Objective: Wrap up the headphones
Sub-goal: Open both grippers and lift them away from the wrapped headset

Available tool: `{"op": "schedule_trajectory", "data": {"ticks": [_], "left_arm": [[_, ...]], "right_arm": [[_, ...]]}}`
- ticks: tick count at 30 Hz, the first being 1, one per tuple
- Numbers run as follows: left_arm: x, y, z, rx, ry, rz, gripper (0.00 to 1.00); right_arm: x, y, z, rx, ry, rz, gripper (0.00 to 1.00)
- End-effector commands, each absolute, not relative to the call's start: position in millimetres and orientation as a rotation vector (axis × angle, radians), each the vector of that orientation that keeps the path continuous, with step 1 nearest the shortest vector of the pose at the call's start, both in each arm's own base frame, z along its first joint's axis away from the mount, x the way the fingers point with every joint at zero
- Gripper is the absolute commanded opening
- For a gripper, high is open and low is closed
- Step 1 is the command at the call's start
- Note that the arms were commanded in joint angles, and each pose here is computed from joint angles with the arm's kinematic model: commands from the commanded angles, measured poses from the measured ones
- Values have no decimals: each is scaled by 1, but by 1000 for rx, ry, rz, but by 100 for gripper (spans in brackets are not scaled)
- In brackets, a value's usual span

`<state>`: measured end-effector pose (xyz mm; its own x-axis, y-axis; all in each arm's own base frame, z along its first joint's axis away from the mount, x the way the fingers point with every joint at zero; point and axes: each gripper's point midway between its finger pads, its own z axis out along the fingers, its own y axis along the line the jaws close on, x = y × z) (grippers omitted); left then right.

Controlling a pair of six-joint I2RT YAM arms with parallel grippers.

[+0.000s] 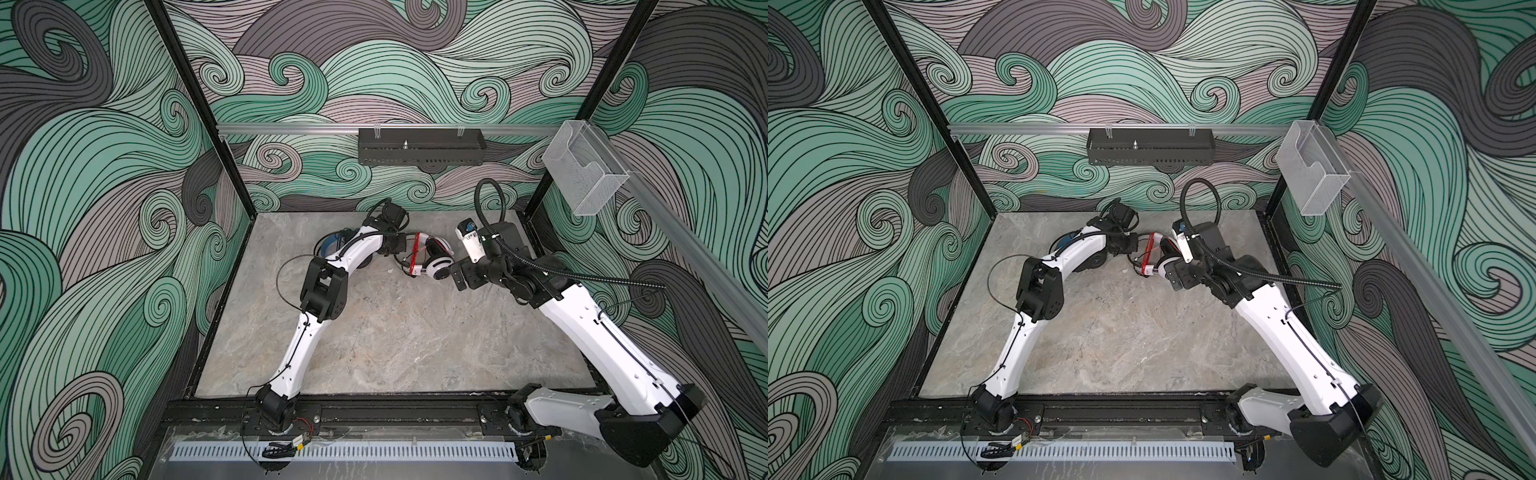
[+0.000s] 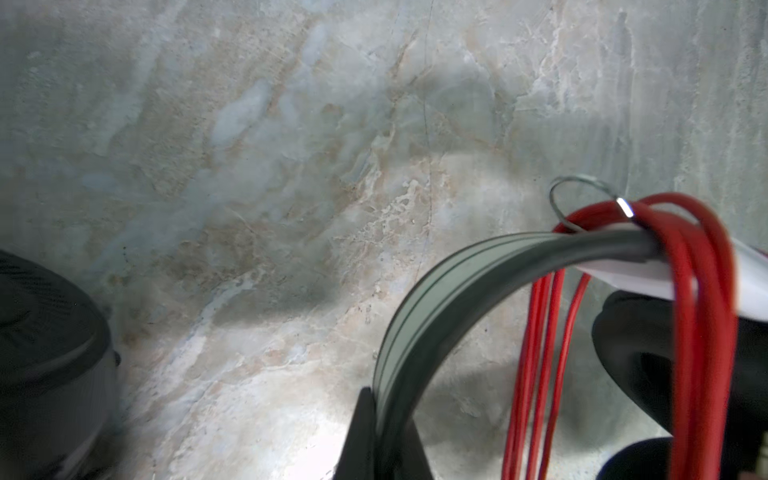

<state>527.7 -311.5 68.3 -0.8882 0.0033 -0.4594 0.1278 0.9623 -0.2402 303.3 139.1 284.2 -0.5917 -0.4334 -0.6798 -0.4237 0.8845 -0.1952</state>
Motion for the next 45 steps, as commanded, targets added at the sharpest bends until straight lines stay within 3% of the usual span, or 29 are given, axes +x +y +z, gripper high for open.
{"op": "schedule_trajectory", "data": {"ticks": [1, 15, 19, 23, 33, 39, 43, 45], "left_arm": [[542, -318, 91, 69, 2576, -435, 0], [542, -313, 68, 33, 2595, -384, 7], [542, -313, 65, 16, 2594, -382, 16], [542, -314, 69, 13, 2586, -389, 31], [541, -311, 140, 88, 2472, -379, 68], [488, -309, 213, 258, 2433, -395, 82], [428, -284, 233, 301, 2422, -411, 86], [397, -261, 231, 318, 2372, -408, 93]], "right_arm": [[304, 138, 283, -595, 2273, -11, 100], [305, 133, 290, -587, 2254, -38, 100], [304, 132, 290, -587, 2250, -46, 100], [304, 131, 292, -586, 2245, -53, 100], [301, 120, 308, -556, 2187, -95, 100], [306, 116, 308, -414, 2065, -44, 100], [320, 94, 287, -178, 1949, -79, 100], [327, 69, 272, 0, 1890, -133, 100]]}}
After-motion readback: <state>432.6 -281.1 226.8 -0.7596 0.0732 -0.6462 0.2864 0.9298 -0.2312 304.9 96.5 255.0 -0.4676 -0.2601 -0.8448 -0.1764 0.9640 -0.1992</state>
